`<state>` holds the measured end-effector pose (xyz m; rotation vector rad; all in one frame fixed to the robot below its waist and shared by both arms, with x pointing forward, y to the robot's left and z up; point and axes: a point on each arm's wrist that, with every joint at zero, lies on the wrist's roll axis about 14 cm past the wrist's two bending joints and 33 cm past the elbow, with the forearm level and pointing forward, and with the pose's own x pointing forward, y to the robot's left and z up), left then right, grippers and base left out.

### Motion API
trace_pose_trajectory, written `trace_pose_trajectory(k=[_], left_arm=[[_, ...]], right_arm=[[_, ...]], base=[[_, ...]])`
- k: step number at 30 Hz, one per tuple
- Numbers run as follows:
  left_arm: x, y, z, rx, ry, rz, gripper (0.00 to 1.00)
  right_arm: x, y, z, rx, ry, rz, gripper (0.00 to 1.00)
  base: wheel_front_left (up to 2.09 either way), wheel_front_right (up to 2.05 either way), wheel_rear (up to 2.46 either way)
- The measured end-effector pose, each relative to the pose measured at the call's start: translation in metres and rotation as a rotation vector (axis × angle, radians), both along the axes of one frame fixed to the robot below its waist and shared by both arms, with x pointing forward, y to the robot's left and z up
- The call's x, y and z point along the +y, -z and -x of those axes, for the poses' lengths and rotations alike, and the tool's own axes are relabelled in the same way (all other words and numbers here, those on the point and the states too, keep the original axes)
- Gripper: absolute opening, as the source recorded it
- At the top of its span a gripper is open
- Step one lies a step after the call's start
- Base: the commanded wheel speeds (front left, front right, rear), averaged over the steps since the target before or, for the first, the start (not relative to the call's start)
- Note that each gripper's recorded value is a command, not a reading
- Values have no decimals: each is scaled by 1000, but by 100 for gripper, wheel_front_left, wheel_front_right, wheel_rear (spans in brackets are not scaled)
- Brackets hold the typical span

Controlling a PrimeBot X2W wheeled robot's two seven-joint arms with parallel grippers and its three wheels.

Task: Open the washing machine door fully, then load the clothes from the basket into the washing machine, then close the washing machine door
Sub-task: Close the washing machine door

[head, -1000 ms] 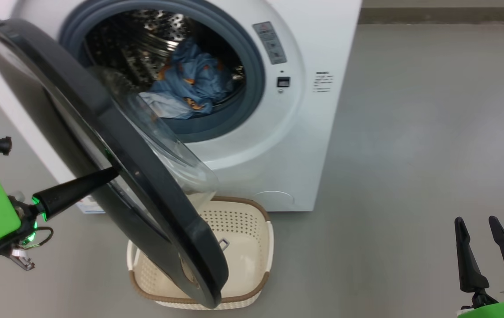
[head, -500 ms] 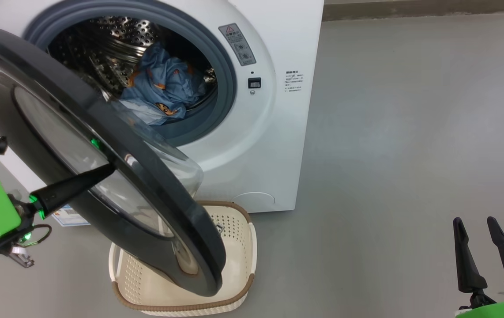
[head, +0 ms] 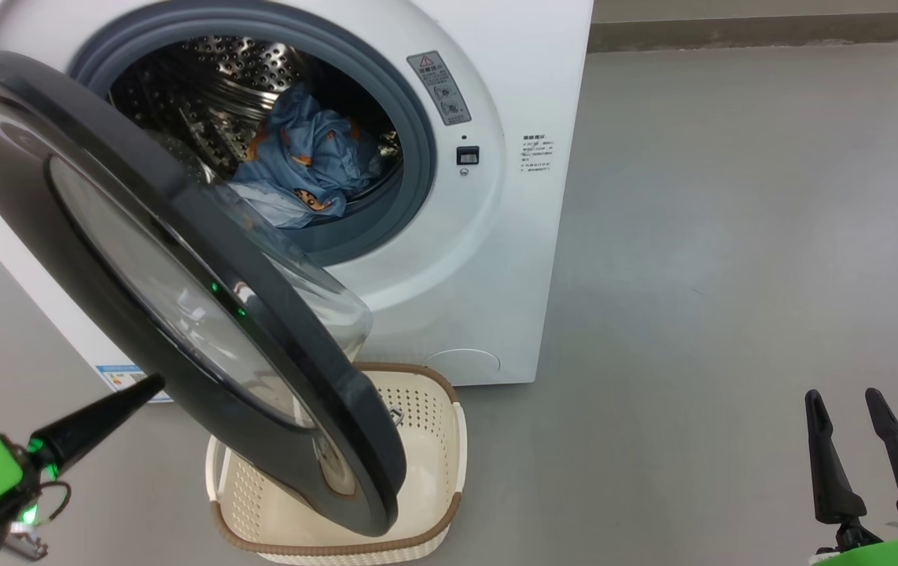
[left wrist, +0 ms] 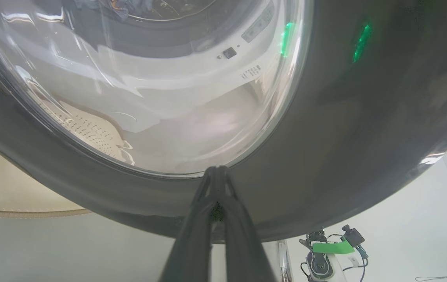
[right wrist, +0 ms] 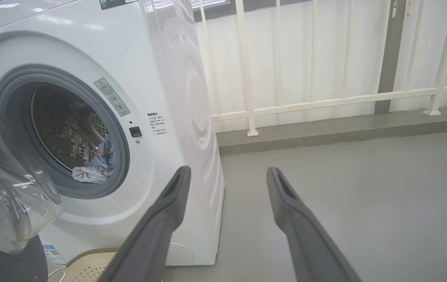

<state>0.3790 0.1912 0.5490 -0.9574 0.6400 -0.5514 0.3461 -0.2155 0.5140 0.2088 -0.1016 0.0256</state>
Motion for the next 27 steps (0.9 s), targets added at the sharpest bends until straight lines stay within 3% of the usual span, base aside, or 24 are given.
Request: trace_pose_trajectory(k=[1,2,3,4,11,27], left_arm=[[3,4,1,10,-21,8,17],[6,9,2,16,-39,14,42],[6,9,2,16,-39,14,92],[8,14,5,27,-49,16,100],[21,45,16,82,-167,28,100],[54,85,23,16,-514,-102,100]], right_arm=[[0,0,0,0,-1,0,100],[1,0,-1,1,-2,0,100],[1,0,-1,1,-2,0,100],[1,1,-1,2,-3,0,100],[3,6,0,20,-11,1,100],[8,13,-6,41,-26,1,100]], base=[[0,0,0],[0,0,0],[0,0,0],[0,0,0],[0,0,0],[0,0,0]])
